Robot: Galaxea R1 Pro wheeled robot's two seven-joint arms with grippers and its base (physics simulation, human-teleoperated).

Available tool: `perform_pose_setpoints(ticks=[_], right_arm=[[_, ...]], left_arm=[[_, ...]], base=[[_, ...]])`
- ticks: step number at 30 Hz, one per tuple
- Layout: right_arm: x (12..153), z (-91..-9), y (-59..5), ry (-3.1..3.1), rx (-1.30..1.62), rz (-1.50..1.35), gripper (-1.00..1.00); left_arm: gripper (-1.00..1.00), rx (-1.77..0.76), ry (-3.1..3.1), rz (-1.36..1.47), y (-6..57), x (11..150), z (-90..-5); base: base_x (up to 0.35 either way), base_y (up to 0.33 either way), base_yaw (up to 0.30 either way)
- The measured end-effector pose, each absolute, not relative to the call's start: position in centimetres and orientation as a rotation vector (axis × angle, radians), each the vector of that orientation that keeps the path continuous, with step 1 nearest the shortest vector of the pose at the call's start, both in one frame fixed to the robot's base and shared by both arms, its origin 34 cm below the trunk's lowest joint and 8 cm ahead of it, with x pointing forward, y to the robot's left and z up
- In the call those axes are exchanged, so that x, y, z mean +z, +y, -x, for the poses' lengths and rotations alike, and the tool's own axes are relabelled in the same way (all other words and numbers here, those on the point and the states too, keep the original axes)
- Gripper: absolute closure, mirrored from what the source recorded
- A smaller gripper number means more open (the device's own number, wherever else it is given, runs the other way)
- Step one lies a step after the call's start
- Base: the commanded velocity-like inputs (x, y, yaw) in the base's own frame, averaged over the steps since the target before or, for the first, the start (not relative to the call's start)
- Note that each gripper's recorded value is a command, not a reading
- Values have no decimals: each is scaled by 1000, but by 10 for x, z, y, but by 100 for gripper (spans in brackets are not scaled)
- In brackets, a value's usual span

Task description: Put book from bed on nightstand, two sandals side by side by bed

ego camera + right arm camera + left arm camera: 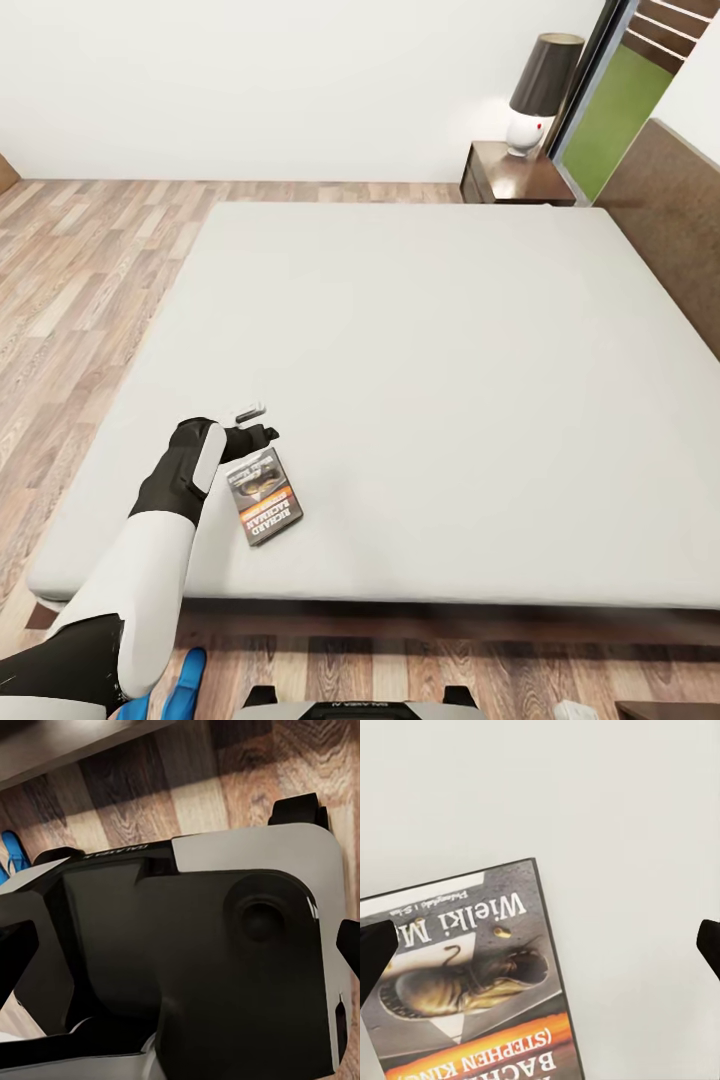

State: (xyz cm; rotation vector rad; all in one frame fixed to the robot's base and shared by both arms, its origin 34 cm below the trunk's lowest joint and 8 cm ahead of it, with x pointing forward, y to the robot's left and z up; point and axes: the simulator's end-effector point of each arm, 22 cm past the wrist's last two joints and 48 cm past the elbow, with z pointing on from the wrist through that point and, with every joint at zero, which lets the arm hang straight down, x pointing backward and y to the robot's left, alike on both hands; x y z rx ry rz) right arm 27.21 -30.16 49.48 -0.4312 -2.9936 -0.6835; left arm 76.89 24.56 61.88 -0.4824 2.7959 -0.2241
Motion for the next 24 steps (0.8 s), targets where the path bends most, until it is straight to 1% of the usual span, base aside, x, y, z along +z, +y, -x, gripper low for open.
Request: perform_pose_setpoints(ticks=[15, 24], right_arm=[[474, -274, -302, -2994, -684, 430, -100], [466, -274, -302, -2994, -683, 429, -100]], left_arm=[[-100, -220, 2795, 486, 248, 598, -770], [-100, -160, 2758, 591, 300, 594, -771]], base=[[0, 0, 0], [0, 0, 0]])
